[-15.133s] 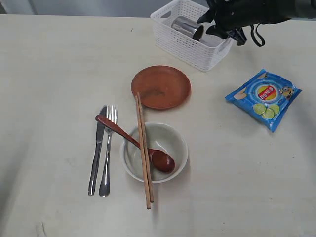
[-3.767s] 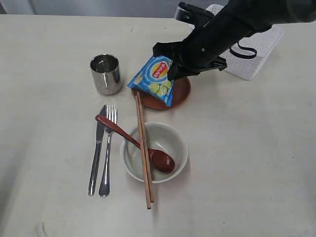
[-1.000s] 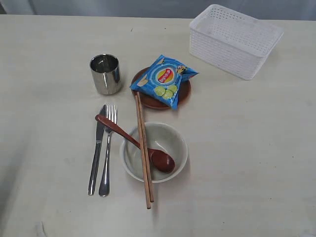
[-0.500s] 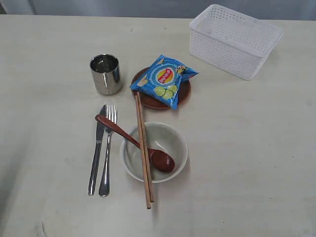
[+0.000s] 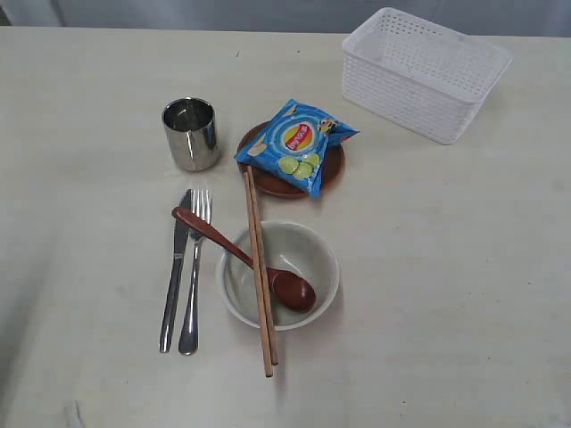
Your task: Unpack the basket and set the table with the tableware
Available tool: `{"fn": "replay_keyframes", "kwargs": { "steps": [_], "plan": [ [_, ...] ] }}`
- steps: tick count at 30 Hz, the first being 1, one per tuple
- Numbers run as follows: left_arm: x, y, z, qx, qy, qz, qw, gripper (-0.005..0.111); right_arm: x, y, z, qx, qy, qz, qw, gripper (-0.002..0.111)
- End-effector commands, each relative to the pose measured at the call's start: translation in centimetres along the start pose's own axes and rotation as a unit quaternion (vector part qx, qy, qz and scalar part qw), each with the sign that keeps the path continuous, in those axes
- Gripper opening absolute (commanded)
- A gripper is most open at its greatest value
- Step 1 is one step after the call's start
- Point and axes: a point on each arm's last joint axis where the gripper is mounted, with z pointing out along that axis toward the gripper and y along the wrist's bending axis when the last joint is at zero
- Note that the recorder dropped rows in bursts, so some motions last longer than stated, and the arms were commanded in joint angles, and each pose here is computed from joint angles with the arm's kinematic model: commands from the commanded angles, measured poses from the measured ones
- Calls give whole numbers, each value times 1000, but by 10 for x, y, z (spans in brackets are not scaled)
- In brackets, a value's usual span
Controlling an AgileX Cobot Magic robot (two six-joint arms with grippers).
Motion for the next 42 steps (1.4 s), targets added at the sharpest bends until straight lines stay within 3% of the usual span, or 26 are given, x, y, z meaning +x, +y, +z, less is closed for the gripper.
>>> {"fn": "replay_keyframes", "kwargs": {
  "steps": [1,6,10,14,17,18,21,25,42],
  "plan": [
    [0,0,0,-1,-3,-1,1000,0,1,1,1,6,5,2,1000,-1],
    [0,0,0,-1,-3,-1,1000,0,-1,9,1,7,-7,6,1000,-1],
    [0,0,0,-1,-3,-1,1000,0,-18,24,10,-26,-147,17,989,-1],
    [0,0,0,-1,-3,-1,1000,0,-34,32,21,-52,-351,9,935,-1],
    [0,0,0,-1,-3,-1,1000,0,-26,33,33,-61,-388,7,920,-1],
    [0,0,0,-1,-3,-1,1000,0,-21,34,39,-61,-385,6,921,-1],
    [0,0,0,-1,-3,-1,1000,0,14,32,73,-53,-298,3,953,-1],
    [0,0,0,-1,-3,-1,1000,0,45,31,96,-46,-233,1,971,-1],
    [0,0,0,-1,-3,-1,1000,0,146,25,142,-40,-69,37,996,-1]
  ]
}}
